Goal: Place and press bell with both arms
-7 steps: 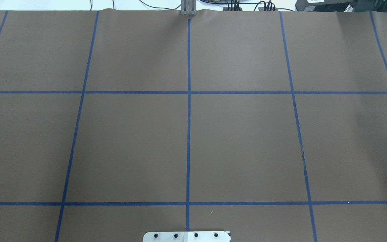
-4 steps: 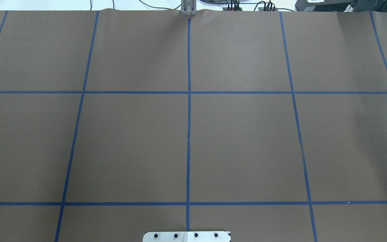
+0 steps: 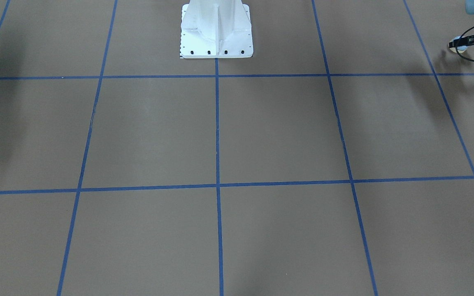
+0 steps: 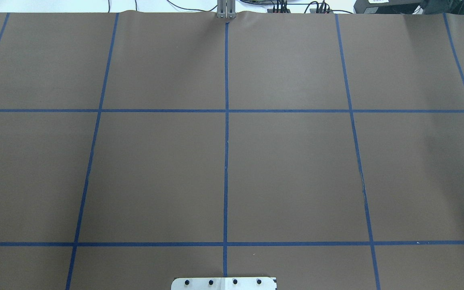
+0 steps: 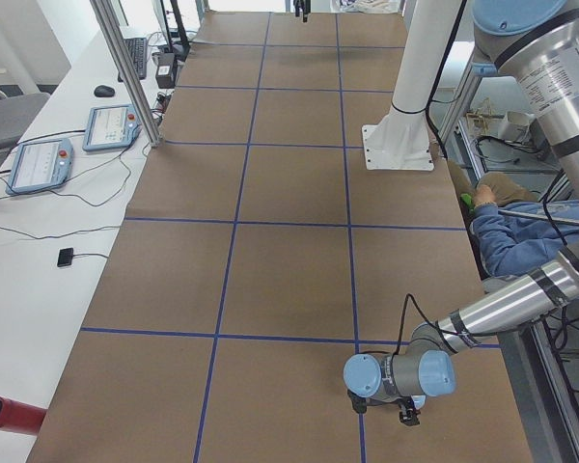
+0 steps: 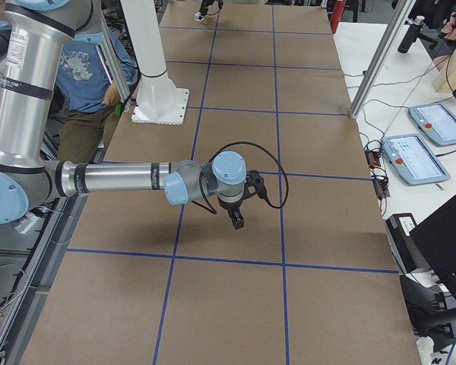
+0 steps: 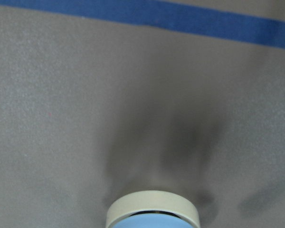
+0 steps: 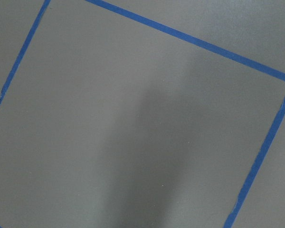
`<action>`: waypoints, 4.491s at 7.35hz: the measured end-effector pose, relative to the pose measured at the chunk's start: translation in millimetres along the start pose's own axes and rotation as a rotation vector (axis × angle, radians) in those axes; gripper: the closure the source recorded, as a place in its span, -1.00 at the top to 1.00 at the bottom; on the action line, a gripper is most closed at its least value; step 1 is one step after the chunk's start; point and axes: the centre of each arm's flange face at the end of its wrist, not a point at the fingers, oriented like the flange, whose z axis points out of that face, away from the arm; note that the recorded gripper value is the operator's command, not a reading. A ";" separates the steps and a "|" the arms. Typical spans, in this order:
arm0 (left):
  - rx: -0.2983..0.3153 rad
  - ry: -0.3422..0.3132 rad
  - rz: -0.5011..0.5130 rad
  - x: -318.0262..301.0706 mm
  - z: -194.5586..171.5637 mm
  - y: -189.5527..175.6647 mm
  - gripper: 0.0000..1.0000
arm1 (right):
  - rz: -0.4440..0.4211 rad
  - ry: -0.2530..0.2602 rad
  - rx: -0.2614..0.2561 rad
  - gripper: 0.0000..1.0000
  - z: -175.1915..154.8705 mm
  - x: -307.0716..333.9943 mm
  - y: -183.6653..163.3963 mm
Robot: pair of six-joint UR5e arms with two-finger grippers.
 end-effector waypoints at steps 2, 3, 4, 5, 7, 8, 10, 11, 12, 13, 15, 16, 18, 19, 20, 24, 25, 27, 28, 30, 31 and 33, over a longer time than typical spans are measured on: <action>-0.006 -0.003 -0.004 -2.4 2.2 0.7 0.88 | 0.000 -0.002 0.000 1.00 0.0 -0.3 -0.1; -0.009 -0.005 -0.005 -3.3 3.2 1.2 0.88 | 0.000 -0.003 0.000 1.00 0.1 -0.4 0.0; -0.010 -0.005 -0.007 -4.2 3.8 1.6 0.88 | 0.000 -0.003 -0.001 1.00 0.3 -0.5 -0.1; -0.012 -0.006 -0.008 -4.7 4.4 1.7 0.87 | 0.001 -0.003 -0.002 1.00 0.6 -0.7 -0.1; -0.013 -0.007 -0.008 -4.6 4.6 1.5 0.11 | 0.000 -0.004 -0.004 1.00 1.6 -1.2 0.0; -0.014 -0.007 -0.008 -4.5 4.7 1.5 -0.41 | -0.001 -0.005 -0.005 1.00 1.9 -1.5 -0.1; -0.014 -0.007 -0.006 -4.2 4.8 1.4 -0.82 | -0.001 -0.005 -0.005 1.00 2.1 -1.6 -0.1; -0.012 -0.007 -0.001 -3.9 4.7 1.4 -0.82 | -0.001 -0.006 -0.005 1.00 2.2 -1.6 0.1; -0.005 -0.005 0.012 -3.4 4.4 2.8 -0.82 | -0.001 -0.007 -0.006 1.00 2.3 -1.7 0.3; 0.002 0.004 0.024 -2.8 4.2 6.5 -0.82 | -0.001 -0.008 -0.006 1.00 2.5 -1.9 0.2; 0.010 0.036 0.042 6.5 -2.2 24.7 -0.82 | 0.000 -0.009 -0.006 1.00 2.4 -2.1 0.0; 0.020 0.046 0.060 17.4 -9.7 30.7 -0.82 | 0.000 -0.009 -0.005 1.00 2.3 -2.0 0.1; 0.028 0.054 0.078 61.6 -38.0 22.9 -0.82 | 0.001 -0.011 -0.005 1.00 2.3 -2.1 0.3; 0.024 0.054 0.073 97.6 -61.4 12.4 -0.82 | 0.000 -0.011 -0.005 1.00 2.3 -2.1 0.3; 0.026 0.054 0.078 140.9 -89.1 -4.4 -0.82 | 0.000 -0.010 -0.005 1.00 2.4 -2.1 0.1; 0.062 0.039 0.118 347.8 -222.3 -92.9 -0.79 | 0.004 -0.005 -0.006 1.00 3.1 -1.2 -2.2; 0.075 0.028 0.112 401.4 -254.6 -107.3 -0.79 | 0.007 -0.004 -0.007 1.00 3.9 -0.2 -2.5; 0.096 0.012 0.052 532.1 -291.2 -125.8 -0.73 | 0.019 -0.004 -0.018 1.00 9.0 5.5 -0.7; 0.096 0.012 0.016 598.5 -297.1 -127.9 -0.72 | 0.028 -0.004 -0.026 1.00 13.3 10.5 1.3; 0.083 0.009 -0.017 719.9 -293.8 -116.9 -0.67 | 0.039 -0.003 -0.035 1.00 18.3 16.4 3.4; 0.079 0.013 -0.019 771.6 -284.4 -113.3 -0.65 | 0.040 -0.003 -0.037 1.00 19.3 17.7 3.3; 0.116 0.024 -0.012 849.8 -258.6 -115.1 -0.65 | 0.040 -0.003 -0.037 1.00 19.7 18.3 2.2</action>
